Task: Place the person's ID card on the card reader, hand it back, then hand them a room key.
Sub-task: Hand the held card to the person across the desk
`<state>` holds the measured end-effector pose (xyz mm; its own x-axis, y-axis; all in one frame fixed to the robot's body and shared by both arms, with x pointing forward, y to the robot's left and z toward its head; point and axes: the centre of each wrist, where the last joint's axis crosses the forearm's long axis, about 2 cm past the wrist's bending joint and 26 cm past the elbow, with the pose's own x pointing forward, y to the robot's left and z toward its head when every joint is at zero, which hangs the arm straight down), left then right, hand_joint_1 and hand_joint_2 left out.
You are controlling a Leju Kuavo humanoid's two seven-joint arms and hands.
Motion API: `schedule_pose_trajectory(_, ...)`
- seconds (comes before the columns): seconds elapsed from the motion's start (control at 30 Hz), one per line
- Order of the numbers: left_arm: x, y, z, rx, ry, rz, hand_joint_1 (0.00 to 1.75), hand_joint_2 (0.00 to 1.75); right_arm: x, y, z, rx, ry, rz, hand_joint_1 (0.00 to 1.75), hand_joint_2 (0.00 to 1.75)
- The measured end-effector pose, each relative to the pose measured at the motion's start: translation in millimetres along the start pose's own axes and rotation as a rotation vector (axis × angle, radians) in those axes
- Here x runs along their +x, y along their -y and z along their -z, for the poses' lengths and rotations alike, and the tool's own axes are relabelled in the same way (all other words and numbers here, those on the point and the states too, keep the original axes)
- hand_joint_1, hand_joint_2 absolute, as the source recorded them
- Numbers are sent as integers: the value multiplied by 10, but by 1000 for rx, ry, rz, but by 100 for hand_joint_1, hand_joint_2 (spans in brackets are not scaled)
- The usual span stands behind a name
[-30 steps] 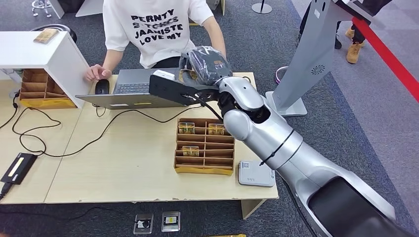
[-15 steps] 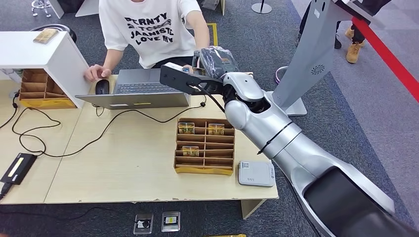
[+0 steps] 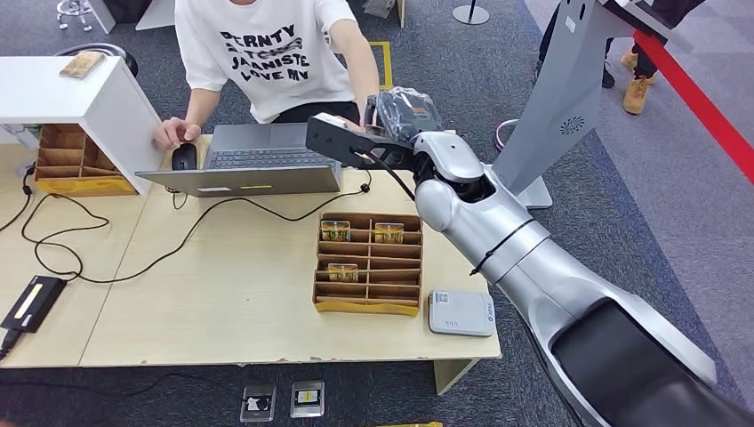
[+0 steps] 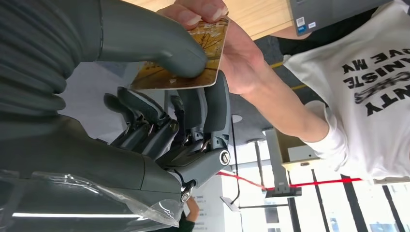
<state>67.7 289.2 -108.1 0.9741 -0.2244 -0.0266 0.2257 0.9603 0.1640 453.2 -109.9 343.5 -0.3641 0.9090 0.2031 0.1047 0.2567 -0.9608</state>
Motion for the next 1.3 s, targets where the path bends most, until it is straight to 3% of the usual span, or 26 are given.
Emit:
schedule_pose_trajectory(0.6,-4,4,0,-3,-1,5,0,0,-47,-24,-4,9,-16,-27,0,175)
schedule_pose_trajectory(0.73,-4,3,0,-5,-3,-6,0,0,-49,-71,-40,-18,8,55,0,0)
schedule_pose_trajectory(1.1,-10,2,1,0,-17,-45,0,0,-167,-349,-400,-131,49,549,0,0)
schedule_pose_trajectory(1.3,-15,14,1,-1,-22,-63,0,0,-274,-482,-676,-188,66,732,0,0)
